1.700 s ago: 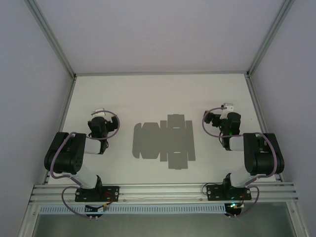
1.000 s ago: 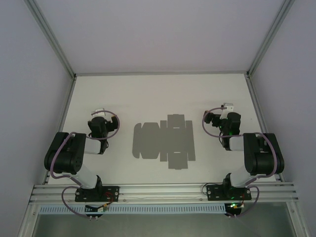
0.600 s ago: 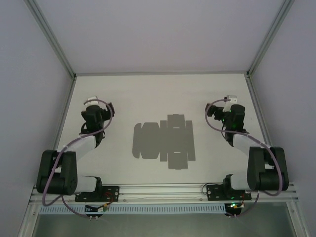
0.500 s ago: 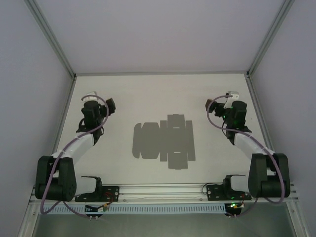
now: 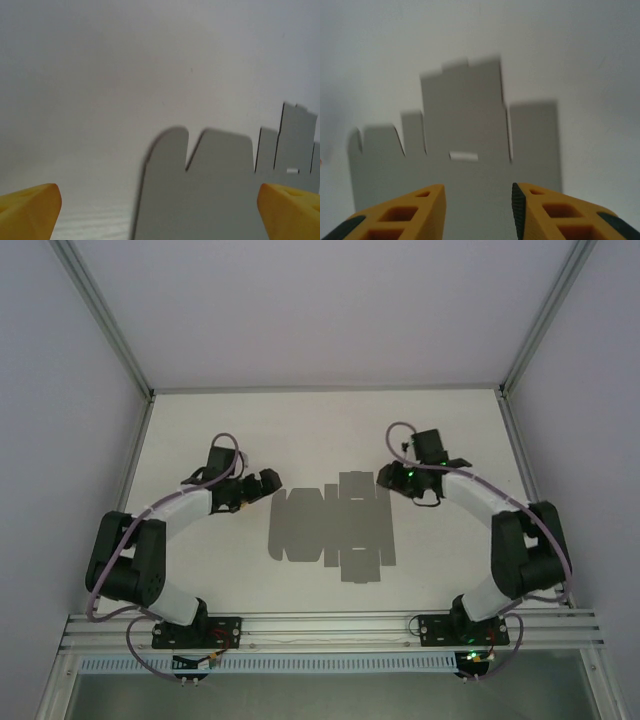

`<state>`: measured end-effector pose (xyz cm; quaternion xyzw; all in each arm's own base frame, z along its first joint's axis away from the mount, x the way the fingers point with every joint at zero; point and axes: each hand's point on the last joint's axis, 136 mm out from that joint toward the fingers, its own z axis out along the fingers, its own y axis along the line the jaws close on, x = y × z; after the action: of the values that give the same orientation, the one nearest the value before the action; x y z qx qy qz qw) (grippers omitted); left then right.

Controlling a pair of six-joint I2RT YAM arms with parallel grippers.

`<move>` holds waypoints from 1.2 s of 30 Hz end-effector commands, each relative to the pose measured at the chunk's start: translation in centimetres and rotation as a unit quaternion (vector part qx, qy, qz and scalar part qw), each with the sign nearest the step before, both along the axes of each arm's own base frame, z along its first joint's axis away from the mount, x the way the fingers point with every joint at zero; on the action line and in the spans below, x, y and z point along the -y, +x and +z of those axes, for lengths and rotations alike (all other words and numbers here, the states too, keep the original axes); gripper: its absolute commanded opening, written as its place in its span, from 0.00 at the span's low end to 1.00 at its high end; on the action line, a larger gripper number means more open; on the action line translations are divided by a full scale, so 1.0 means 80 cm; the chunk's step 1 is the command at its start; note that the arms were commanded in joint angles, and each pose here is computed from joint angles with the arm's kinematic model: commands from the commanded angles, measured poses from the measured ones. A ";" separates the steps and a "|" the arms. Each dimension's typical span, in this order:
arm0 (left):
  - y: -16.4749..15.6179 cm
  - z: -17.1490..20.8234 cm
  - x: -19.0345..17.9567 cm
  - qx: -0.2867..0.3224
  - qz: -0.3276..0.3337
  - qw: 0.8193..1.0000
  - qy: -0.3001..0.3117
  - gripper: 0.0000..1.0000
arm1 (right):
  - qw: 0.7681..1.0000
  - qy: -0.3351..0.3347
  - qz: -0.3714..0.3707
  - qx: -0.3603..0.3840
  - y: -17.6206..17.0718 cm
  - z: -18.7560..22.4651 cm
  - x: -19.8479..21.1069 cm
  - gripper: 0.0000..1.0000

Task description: Assemble paper box

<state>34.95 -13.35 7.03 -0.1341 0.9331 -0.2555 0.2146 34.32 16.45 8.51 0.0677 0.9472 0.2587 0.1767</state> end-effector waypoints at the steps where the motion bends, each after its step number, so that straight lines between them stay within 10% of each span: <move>1: -0.018 0.003 0.017 -0.046 -0.040 0.998 0.006 1.00 | 0.997 -0.023 -0.001 -0.075 -0.026 -0.022 0.002 0.34; 20: -0.065 -0.038 0.075 -0.134 -0.118 0.980 -0.088 0.96 | 0.975 -0.088 -0.046 -0.199 -0.054 -0.143 0.029 0.20; 36: -0.038 0.063 0.103 -0.002 -0.147 0.975 -0.169 0.65 | 0.979 -0.063 -0.033 -0.193 -0.052 -0.147 0.017 0.19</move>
<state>32.12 -18.32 7.89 -0.0802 0.9258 -0.3446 0.1329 34.32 15.96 1.63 0.1249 0.9637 0.2202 0.0847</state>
